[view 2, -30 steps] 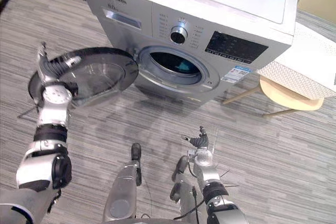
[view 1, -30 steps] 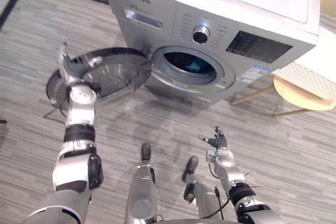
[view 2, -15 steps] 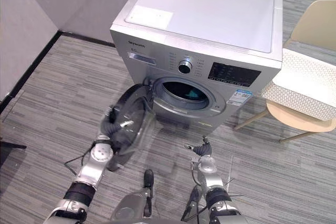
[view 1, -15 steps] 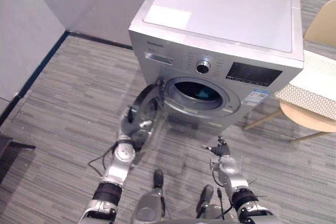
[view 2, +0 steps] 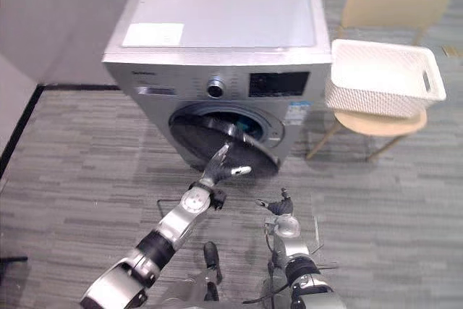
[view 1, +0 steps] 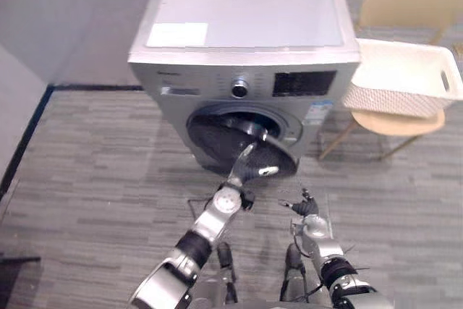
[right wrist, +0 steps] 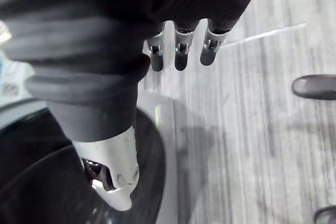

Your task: Pick up the laundry basket with both hands and put the clothes into the washing machine.

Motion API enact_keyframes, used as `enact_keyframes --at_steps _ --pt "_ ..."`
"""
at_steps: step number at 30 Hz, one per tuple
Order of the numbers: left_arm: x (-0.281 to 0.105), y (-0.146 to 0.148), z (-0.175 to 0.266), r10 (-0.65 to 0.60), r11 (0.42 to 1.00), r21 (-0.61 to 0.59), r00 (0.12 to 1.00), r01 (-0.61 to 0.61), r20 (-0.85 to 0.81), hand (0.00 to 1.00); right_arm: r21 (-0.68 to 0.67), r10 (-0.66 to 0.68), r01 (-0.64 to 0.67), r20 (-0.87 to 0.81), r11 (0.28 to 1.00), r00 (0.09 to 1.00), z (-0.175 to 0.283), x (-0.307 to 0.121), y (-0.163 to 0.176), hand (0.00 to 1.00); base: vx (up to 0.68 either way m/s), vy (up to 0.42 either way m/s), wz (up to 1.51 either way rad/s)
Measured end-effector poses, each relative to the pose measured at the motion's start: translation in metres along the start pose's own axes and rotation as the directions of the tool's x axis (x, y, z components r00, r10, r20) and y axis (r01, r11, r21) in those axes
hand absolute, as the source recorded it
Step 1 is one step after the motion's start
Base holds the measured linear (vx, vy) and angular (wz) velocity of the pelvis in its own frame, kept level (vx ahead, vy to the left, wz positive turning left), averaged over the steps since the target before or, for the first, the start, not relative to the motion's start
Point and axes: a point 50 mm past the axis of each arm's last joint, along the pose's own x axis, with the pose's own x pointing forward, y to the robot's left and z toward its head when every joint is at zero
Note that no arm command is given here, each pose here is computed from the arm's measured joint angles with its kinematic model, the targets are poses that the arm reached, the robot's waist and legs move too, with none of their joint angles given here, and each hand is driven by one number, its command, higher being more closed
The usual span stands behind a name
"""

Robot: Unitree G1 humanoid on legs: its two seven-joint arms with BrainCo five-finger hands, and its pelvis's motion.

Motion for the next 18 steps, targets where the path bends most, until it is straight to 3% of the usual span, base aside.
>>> enact_keyframes --at_steps 6,9,13,18 --pt "0.035 0.063 0.089 0.228 0.972 -0.088 0.960 -0.216 0.161 0.00 0.141 -0.048 0.047 0.002 0.989 0.999 -0.001 -0.008 0.001 0.00 0.07 -0.037 -0.59" --pt "0.037 0.087 0.100 0.289 0.956 -0.105 0.941 -0.274 0.176 0.00 0.162 -0.057 0.056 -0.001 0.985 0.998 -0.010 -0.013 0.000 0.00 0.05 -0.049 -0.20" --pt "0.034 0.085 0.078 0.291 0.955 -0.093 0.949 -0.281 0.123 0.00 0.165 -0.078 0.077 -0.004 0.983 0.997 -0.016 -0.017 -0.005 0.00 0.07 -0.014 0.12" --pt "0.007 0.046 0.017 0.199 0.978 -0.075 0.979 -0.195 0.045 0.00 0.165 -0.069 0.067 0.007 0.984 0.998 -0.013 -0.016 -0.003 0.00 0.09 0.011 0.56"
